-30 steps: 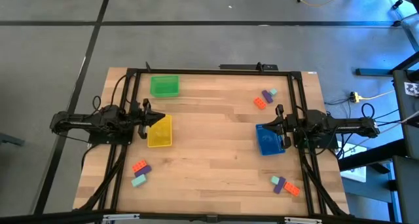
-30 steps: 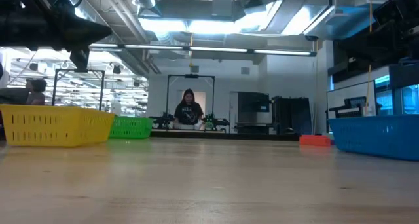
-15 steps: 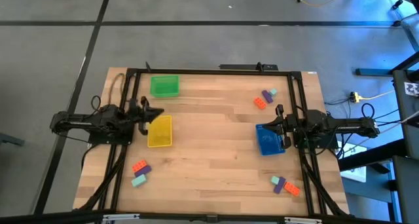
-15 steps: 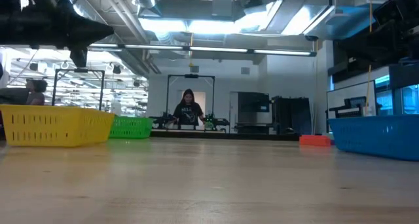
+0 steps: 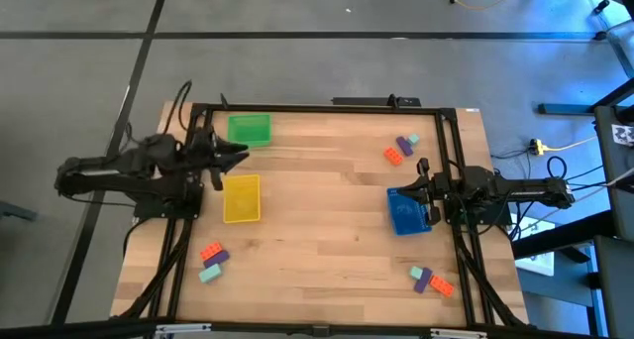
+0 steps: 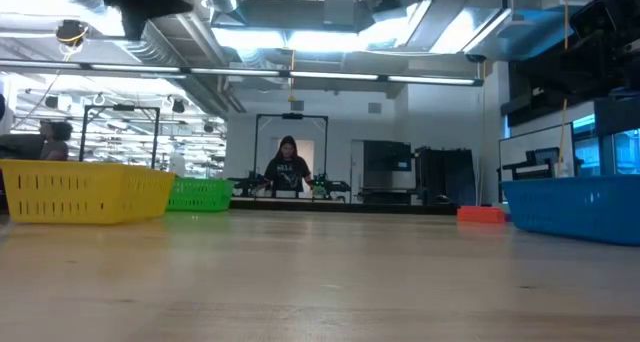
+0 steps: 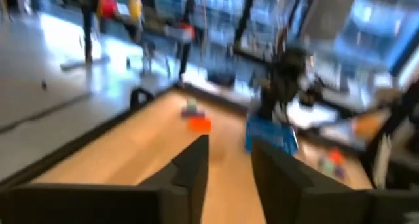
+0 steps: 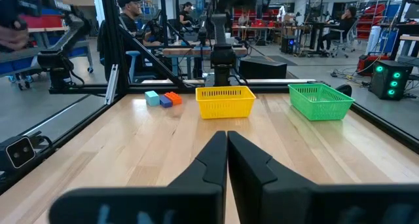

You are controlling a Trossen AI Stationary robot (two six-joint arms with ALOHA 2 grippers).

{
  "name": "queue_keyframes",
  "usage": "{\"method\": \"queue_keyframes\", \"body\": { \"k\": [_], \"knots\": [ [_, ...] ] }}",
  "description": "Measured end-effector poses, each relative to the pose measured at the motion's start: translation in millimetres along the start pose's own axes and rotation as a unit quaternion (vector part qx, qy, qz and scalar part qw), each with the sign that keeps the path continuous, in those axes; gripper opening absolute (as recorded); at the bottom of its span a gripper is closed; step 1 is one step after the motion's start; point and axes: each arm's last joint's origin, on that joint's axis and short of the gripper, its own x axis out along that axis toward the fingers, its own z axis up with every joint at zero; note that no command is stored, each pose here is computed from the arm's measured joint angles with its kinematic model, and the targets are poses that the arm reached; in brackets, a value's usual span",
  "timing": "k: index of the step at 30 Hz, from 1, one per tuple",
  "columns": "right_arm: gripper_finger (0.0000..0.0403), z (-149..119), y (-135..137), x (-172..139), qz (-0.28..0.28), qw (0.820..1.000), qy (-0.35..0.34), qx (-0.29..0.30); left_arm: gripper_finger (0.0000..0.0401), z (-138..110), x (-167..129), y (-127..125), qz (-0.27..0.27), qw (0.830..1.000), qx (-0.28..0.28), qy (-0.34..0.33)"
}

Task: Sort & place blocks by color
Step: Put the bottom left blue block into the blue bin

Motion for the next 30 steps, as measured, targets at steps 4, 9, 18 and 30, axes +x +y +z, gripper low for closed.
{"method": "queue_keyframes", "body": {
  "k": [4, 9, 18, 30],
  "knots": [
    [0.0016, 0, 0, 0, 0.0, 1.0, 0.0, 0.0, 0.0161, 30, 5, -11, -0.001, 0.994, 0.02, 0.109],
    [0.0016, 0, 0, 0, 0.0, 1.0, 0.0, 0.0, 0.0192, 58, 8, -26, -0.009, 0.976, 0.023, 0.216],
    [0.0016, 0, 0, 0, 0.0, 1.0, 0.0, 0.0, 0.0194, 34, 42, -93, -0.023, 0.875, 0.008, 0.483],
    [0.0016, 0, 0, 0, 0.0, 1.0, 0.0, 0.0, 0.0195, -55, -2, -205, -0.016, 0.801, 0.015, 0.598]
  ]
}}
